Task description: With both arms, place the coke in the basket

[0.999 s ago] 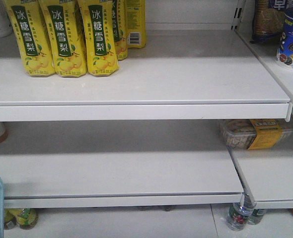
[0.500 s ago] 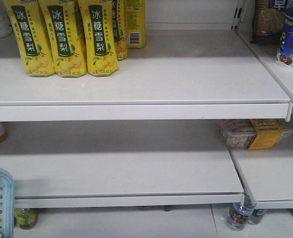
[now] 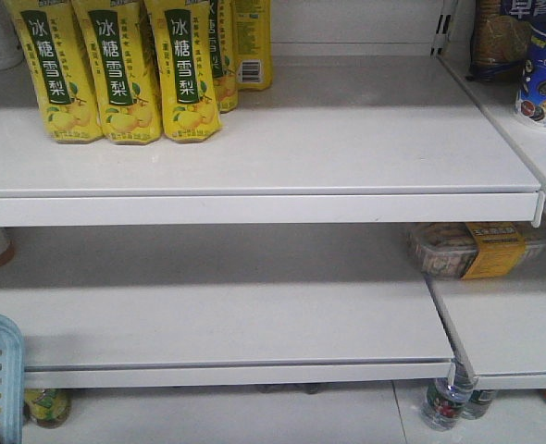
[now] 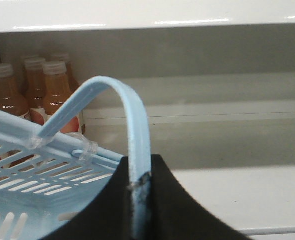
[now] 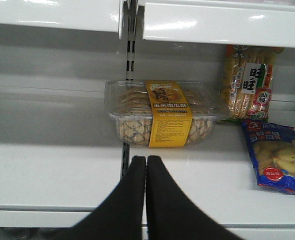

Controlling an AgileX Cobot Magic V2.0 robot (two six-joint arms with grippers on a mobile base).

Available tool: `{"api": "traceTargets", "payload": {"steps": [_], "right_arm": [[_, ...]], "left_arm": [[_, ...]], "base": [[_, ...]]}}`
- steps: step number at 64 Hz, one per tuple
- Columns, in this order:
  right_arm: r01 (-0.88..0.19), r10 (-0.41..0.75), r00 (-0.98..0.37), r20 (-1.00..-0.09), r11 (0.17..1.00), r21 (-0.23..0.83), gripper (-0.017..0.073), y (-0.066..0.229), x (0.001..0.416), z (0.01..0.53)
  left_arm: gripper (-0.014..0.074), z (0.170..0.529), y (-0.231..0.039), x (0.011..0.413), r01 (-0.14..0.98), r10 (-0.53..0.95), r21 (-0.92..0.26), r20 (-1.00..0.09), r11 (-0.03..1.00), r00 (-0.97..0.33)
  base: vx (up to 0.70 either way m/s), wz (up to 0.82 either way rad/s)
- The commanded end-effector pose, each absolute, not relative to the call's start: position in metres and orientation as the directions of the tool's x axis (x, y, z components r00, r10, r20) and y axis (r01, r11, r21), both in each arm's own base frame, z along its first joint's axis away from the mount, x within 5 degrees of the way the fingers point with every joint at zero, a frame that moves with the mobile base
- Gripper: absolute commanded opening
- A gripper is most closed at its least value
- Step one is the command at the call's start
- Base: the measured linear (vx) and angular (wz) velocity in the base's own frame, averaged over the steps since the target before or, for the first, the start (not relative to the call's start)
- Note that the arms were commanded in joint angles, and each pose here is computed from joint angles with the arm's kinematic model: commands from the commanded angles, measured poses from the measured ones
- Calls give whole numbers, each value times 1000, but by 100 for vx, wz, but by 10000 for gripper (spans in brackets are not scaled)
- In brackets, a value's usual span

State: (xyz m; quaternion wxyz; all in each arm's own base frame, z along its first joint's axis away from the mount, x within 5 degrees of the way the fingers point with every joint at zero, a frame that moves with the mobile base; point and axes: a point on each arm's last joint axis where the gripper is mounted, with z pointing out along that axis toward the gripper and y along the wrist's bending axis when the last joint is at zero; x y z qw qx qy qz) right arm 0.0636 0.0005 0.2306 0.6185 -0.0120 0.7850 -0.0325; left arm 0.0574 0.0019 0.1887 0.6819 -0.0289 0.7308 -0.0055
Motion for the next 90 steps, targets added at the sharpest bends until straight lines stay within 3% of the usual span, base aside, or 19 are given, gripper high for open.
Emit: {"api": "traceTargets", "payload": {"steps": [1,32,56,73,90], "right_arm": [[44,-66,-156,-986,996,-74,-10,-1,65,245],[49,-89,-158,-983,994,-97,-10,-2,64,241],[17,-17,-65,-998,1000,-18,-10,-2,58,240],[-8,52,111,-993,999,51,-10,0,55,210],[-8,63,92,-994,998,62,-10,0,56,203]], "left_arm": [[-6,207,1,55,-23,9,6,-993,1000,121],[-6,207,1,55,-23,9,6,-993,1000,121],[-6,207,1,55,-23,9,6,-993,1000,121],[-6,207,1,55,-23,9,6,-993,1000,121],[-6,207,1,55,-23,9,6,-993,1000,121]], "base": [[0,0],[0,0],[0,0],[0,0],[0,0]]}}
